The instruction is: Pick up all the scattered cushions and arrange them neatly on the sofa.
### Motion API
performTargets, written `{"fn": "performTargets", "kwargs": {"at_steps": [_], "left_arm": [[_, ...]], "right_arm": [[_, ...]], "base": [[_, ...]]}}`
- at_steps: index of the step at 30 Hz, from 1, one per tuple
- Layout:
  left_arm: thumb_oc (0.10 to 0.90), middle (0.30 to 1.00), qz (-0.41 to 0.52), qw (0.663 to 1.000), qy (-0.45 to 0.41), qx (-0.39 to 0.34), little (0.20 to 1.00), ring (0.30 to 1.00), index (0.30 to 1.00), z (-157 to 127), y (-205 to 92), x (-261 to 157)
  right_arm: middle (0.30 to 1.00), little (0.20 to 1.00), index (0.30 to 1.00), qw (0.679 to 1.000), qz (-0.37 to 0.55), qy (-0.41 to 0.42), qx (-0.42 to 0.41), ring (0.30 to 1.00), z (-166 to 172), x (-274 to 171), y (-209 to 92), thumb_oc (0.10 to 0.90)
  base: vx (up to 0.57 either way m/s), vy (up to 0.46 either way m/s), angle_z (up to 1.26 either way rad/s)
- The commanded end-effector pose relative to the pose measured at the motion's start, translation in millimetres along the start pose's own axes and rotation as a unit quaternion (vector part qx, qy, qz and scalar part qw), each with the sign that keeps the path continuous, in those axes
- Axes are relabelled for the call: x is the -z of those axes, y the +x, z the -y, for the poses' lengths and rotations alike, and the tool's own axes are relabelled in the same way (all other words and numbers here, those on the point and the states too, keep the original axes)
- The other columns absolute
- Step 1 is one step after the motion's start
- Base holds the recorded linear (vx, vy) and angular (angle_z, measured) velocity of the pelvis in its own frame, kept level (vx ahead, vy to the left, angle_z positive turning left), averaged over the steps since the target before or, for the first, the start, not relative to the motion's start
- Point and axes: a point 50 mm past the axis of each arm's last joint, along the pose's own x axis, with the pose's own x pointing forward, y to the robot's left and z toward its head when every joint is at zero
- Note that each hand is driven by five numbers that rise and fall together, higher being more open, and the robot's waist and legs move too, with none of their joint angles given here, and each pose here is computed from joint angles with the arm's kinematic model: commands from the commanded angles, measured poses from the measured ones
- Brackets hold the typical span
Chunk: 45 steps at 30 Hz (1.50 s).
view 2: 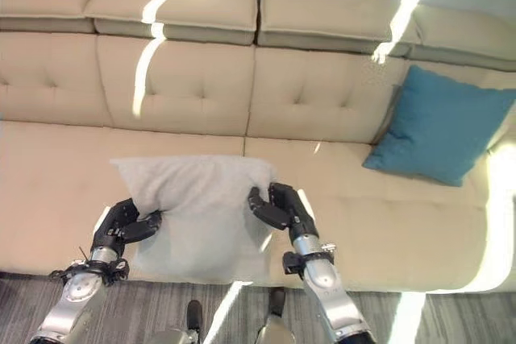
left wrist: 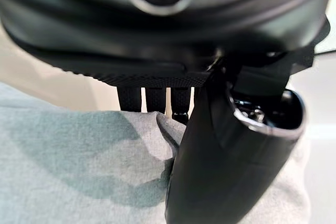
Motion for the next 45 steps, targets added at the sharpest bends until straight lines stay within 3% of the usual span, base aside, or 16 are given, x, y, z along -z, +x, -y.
{"fn": "performTargets", "kwargs": {"at_steps": [1,14,31,37,45], "left_arm": [[0.400,0.300,0.179,0.978,-0.043,0.100,0.300,0.300,0.300,46.4,8.2,-66.6],[0.400,0.300,0.186,0.971,-0.061,0.141,0.300,0.300,0.300,68.7,12.6,-74.1],[0.400,0.300,0.227,0.964,-0.073,0.121,0.300,0.300,0.300,60.5,11.9,-95.5],[0.400,0.300,0.328,0.934,-0.066,0.125,0.300,0.300,0.300,75.1,16.9,-146.6],[0.400,0.300,0.455,0.885,-0.062,0.082,0.300,0.300,0.300,99.4,34.0,-230.2]], "right_arm": [[0.300,0.300,0.300,0.978,0.206,0.023,-0.022,0.300,-3.5,-81.5,15.6,0.400],[0.300,0.300,0.300,0.979,0.203,0.000,0.021,0.300,21.0,-79.9,9.2,0.400],[0.300,0.300,0.300,0.979,0.198,0.001,0.044,0.300,19.9,-77.0,9.8,0.400],[0.300,0.300,0.300,0.956,0.287,-0.030,0.049,0.300,9.7,-120.6,26.1,0.400],[0.300,0.300,0.300,0.900,0.423,-0.060,0.085,0.300,-7.3,-204.0,55.7,0.400]], "base": [[0.25,-0.246,0.30],[0.08,-0.141,0.29],[0.10,0.077,-0.08],[-0.02,0.019,-0.02],[-0.07,-0.018,-0.03]]}}
